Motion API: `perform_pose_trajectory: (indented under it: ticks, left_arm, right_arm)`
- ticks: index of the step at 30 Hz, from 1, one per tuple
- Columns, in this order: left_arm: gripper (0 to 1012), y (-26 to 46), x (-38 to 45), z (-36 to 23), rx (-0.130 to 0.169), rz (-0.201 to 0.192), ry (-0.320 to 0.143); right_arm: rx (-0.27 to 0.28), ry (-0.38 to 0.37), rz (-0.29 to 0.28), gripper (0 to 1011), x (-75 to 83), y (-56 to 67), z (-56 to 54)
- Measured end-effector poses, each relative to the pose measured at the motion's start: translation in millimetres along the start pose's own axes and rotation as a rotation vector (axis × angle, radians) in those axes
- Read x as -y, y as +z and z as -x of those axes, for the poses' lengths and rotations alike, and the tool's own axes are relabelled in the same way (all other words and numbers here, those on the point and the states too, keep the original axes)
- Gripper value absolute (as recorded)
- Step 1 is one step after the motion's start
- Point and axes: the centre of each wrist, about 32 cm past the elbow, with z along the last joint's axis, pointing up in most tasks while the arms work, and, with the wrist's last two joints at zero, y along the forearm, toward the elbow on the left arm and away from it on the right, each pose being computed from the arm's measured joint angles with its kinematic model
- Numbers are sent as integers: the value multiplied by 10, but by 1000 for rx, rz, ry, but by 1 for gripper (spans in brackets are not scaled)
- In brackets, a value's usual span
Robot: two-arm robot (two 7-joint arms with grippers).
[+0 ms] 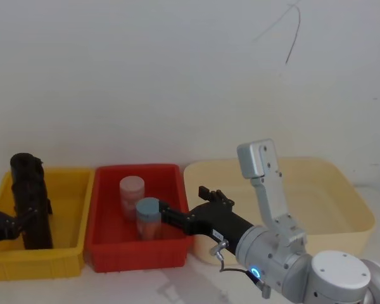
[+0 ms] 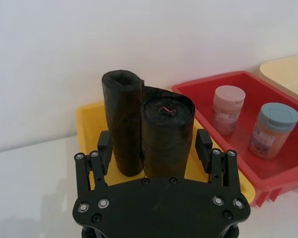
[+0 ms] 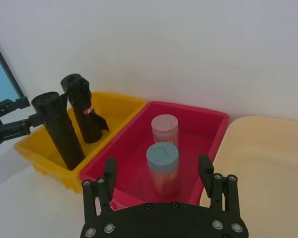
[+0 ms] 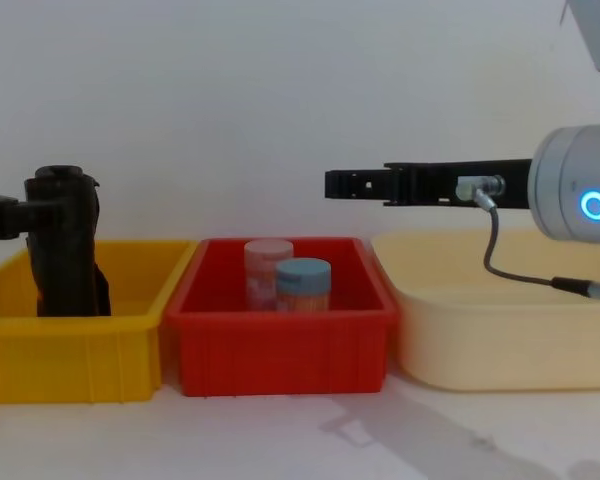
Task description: Pick up the garbage bag with the one hand and transfer it to the other hand.
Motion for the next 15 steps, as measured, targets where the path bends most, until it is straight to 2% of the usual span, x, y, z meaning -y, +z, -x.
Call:
perform_pose_trajectory:
  ticks: [2,10,15]
  left_arm:
    - [1001,5,28,-9,0,5,-3]
    - [1001,-54,160,-63,-12,25,-31]
    - [1001,-92,224,-92,-30,49,-57]
  right_arm:
    - [-1,-2,-2,1000,1,-1,-5]
    - [-11,-5,-14,1000,6,3,-16]
    - [-17,-5,-21,1000,8,11,-7]
